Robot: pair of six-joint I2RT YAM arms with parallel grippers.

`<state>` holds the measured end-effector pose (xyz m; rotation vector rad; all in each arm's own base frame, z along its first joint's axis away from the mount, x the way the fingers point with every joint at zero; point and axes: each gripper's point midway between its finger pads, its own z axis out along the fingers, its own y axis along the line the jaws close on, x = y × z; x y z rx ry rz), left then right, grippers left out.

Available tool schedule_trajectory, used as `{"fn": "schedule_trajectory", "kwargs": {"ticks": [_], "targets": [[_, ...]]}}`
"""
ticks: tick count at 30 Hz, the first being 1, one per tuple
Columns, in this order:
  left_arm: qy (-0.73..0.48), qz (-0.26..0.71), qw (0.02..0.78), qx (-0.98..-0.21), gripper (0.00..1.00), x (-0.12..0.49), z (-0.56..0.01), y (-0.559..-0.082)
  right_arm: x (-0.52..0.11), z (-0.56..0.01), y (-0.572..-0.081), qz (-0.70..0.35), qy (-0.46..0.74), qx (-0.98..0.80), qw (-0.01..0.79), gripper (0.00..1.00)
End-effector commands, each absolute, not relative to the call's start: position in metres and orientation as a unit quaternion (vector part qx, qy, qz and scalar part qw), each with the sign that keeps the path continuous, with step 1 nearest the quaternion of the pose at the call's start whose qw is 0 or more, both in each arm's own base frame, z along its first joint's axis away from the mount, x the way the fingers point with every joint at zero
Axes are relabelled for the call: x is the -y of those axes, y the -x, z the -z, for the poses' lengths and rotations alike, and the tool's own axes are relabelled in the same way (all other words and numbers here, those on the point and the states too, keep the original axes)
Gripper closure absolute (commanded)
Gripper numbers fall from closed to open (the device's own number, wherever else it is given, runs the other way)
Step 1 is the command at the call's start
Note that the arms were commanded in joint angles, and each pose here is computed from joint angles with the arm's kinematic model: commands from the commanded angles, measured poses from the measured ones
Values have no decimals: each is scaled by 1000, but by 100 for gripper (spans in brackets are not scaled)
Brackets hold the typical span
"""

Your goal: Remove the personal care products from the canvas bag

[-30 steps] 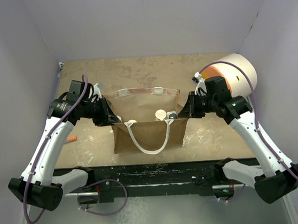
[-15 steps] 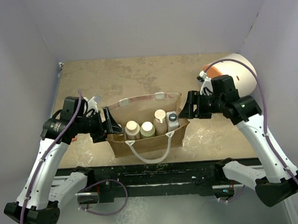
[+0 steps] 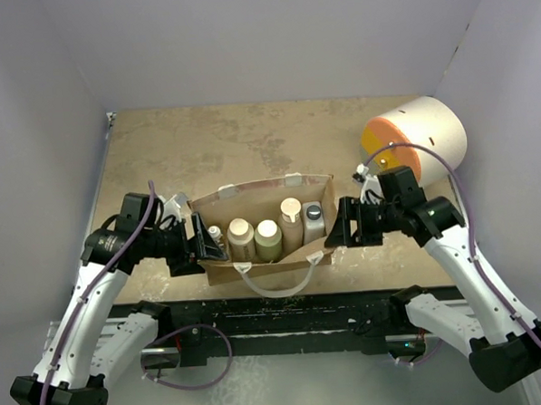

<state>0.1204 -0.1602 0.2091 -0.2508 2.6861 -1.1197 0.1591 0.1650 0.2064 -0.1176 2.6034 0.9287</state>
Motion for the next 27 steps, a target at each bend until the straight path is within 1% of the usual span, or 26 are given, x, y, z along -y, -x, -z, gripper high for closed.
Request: {"fn": "schedule_trajectory", "kwargs": {"ticks": [1, 4, 8, 11, 15, 19, 20, 22, 26, 27], "targets": [[105, 389, 80, -912, 15, 160, -192, -103, -157, -172, -141, -316, 22, -936, 155, 25], [130, 388, 66, -910, 17, 160, -171, -97, -148, -143, -142, -283, -2, -948, 145, 25], [164, 387, 48, -906, 21, 159, -145, -90, -145, -116, -151, -264, -44, -953, 142, 26], [171, 383, 48, -906, 23, 158, -132, -89, -143, -108, -157, -252, -62, -955, 143, 26], [170, 371, 36, -912, 24, 155, -119, -85, -128, -107, -161, -209, -71, -962, 161, 26], [162, 363, 38, -917, 25, 153, -115, -86, -119, -136, -172, -191, -56, -958, 207, 24], [162, 362, 39, -917, 25, 153, -115, -86, -123, -146, -173, -205, -70, -953, 211, 19], [162, 362, 43, -917, 25, 153, -118, -87, -121, -168, -180, -207, -92, -945, 236, 1], [164, 366, 56, -914, 25, 153, -126, -88, -123, -213, -185, -216, -25, -936, 277, 0], [163, 368, 60, -914, 25, 153, -129, -89, -122, -236, -191, -217, -3, -926, 310, 0]]}}
